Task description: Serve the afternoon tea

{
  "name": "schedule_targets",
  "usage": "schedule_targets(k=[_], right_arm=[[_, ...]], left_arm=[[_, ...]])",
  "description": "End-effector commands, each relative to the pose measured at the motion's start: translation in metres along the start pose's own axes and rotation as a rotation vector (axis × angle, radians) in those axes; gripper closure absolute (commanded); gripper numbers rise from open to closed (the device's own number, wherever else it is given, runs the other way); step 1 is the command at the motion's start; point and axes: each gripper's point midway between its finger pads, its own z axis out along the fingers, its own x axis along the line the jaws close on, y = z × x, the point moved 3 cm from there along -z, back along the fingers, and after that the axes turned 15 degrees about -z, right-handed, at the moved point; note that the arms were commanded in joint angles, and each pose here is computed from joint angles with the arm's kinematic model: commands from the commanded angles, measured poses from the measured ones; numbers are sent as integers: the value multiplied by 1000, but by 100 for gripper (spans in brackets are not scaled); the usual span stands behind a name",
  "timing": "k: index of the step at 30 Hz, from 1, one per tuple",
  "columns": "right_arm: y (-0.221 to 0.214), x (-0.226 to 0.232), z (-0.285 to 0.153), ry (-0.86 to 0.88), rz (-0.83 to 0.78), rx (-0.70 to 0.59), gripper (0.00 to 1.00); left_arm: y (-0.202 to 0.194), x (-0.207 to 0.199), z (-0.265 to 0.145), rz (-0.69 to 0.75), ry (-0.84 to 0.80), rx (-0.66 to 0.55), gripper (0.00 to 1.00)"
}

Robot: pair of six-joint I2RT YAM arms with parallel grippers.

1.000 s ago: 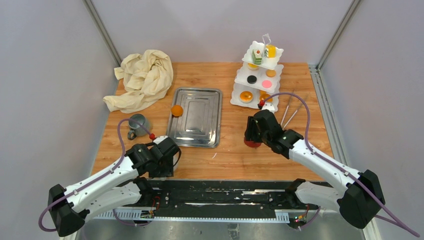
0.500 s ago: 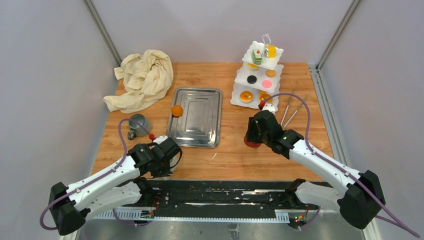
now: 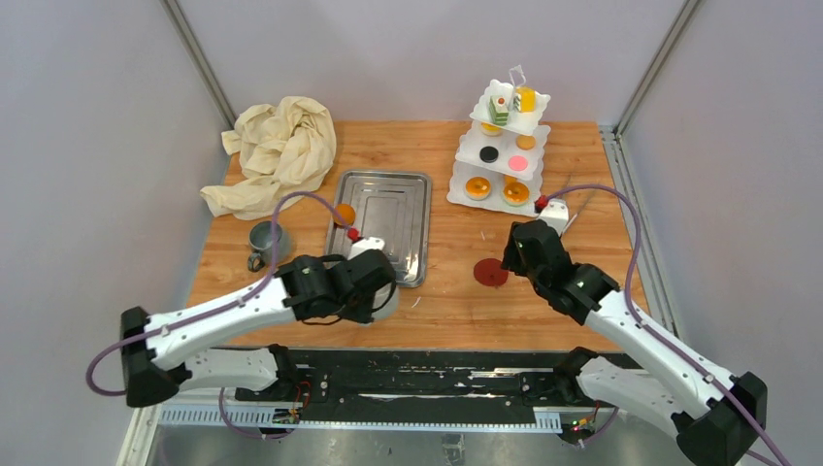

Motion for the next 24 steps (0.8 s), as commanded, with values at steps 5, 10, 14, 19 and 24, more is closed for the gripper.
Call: schedule_targets(k=[5,10,14,19,24], right_arm=[[-3,-40,-28,-168,21,-18,48],[-10,-56,-42,-206,44,-25,48],[-11,-62,-51,-211,67,-49,48],[-14,-67,-55,-226,64,-40,48],[-14,-71,-56,-247,73,-45,47]], left_arm=[[58,-118,21,185,-180,-161,100],[62,-148,46,261,-179,-137,100],[61,-162,61,282,-188,-127,100],[56,-168,76,299,-185,-104,100],[48,-165,92,247,-142,-101,100]])
